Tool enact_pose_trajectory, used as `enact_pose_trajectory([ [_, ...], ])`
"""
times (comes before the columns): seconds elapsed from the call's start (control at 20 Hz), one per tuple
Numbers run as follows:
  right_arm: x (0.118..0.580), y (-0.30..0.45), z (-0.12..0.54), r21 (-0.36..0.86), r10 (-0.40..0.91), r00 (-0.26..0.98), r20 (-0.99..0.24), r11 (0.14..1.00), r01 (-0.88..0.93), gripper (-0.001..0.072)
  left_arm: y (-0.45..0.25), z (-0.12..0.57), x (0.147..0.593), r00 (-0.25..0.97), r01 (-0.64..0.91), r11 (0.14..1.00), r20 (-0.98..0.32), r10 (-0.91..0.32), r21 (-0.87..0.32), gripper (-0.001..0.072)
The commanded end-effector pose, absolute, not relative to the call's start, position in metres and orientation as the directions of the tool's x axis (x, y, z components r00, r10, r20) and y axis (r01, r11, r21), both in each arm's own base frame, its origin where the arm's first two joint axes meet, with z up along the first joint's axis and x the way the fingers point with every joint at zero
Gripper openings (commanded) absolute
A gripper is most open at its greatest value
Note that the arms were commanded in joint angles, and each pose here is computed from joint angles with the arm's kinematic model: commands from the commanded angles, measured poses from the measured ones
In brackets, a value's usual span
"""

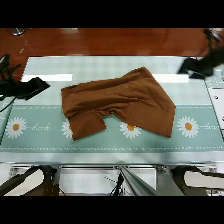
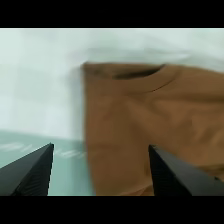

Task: Fold the shirts.

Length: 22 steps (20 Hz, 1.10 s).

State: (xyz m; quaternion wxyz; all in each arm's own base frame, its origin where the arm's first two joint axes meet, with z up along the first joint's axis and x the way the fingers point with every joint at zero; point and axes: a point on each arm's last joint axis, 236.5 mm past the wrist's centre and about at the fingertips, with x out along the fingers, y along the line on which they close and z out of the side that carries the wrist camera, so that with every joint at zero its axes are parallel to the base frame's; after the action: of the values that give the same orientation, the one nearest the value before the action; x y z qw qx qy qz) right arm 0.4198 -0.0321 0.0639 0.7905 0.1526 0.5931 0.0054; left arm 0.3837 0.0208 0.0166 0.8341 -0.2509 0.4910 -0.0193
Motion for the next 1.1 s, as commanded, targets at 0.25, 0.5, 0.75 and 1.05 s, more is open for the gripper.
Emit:
enact_pose_trajectory([
  [0.25,0.294,0.014,-0.038,0.548,0.419,0.382,-0.824,0.761,0.347,0.0634,-0.025,-0.059,0.308,0.390,-0.352,0.633,-0.723,-0.570,-0.689,0.0702],
  [0.5,0.272,0.035,-0.044,0.589,0.476,0.361,-0.802,0.733,0.341,0.0637,-0.058,-0.075,0.329,0.403,-0.340,0.584,-0.676,-0.617,-0.737,0.0702],
  [0.75,0.268,0.033,-0.044,0.585,0.477,0.350,-0.806,0.727,0.358,0.0636,-0.088,-0.086,0.339,0.381,-0.344,0.566,-0.662,-0.645,-0.749,0.0624],
  [1.05,0.217,-0.022,-0.066,0.464,0.406,0.234,-0.883,0.686,0.560,0.0636,-0.087,-0.044,0.361,0.399,-0.214,0.567,-0.601,-0.693,-0.796,0.0026],
])
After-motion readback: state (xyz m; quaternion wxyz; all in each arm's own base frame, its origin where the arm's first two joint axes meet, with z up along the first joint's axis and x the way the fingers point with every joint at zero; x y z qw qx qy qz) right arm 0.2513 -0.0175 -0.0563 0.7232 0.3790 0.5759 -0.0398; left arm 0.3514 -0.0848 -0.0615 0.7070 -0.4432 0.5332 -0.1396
